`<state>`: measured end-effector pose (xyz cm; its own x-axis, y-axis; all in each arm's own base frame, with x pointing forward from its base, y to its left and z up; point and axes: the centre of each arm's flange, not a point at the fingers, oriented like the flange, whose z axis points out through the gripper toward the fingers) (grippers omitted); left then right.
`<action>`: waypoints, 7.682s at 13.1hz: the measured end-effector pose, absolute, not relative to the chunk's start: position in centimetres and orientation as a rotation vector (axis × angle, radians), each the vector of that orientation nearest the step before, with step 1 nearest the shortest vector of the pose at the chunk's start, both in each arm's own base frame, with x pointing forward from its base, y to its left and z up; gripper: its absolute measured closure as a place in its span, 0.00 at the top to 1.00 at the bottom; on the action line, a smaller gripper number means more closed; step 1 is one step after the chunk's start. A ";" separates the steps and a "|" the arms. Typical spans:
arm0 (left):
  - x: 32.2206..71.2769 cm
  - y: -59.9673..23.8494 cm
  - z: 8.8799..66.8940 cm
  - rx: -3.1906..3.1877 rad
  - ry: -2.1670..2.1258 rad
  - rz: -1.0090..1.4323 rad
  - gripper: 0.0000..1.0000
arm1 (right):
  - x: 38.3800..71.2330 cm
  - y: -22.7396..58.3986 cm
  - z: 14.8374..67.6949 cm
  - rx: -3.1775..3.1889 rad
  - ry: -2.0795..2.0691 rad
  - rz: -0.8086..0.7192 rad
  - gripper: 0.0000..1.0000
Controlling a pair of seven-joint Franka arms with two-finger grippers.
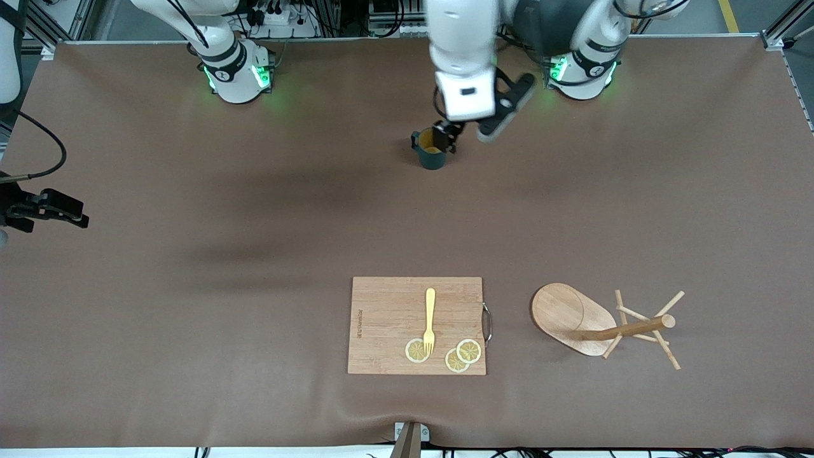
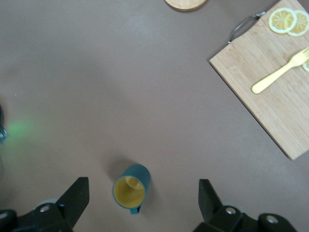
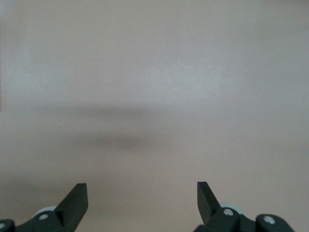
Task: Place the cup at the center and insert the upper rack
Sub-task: 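Move the left gripper over the teal mug at center, then grasp the teal mug by its handle with the left gripper, then lift and carry the mug with the left gripper to the mug tree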
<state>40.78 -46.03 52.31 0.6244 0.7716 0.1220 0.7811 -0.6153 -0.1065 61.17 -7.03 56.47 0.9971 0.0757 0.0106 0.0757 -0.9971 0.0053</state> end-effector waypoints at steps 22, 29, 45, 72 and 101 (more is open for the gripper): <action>22.3 -62.9 21.5 -2.249 -1.293 -0.600 1.00 | 61.2 -7.0 58.9 3.115 0.123 0.081 1.00; 21.2 -62.8 18.9 -2.201 -1.309 -0.614 1.00 | 61.7 -6.4 57.5 3.152 -0.035 0.043 1.00; 21.1 -62.6 17.4 -2.179 -1.308 -0.619 0.27 | 61.3 -6.3 57.0 3.155 -0.045 -0.027 1.00; 48.7 -49.8 48.0 -2.714 -1.559 0.035 0.20 | 61.4 -6.1 57.1 3.155 -0.041 -0.018 1.00; 72.1 -5.5 44.8 -2.798 -2.443 1.967 0.20 | 61.5 -5.0 57.2 3.154 -0.012 -0.012 1.00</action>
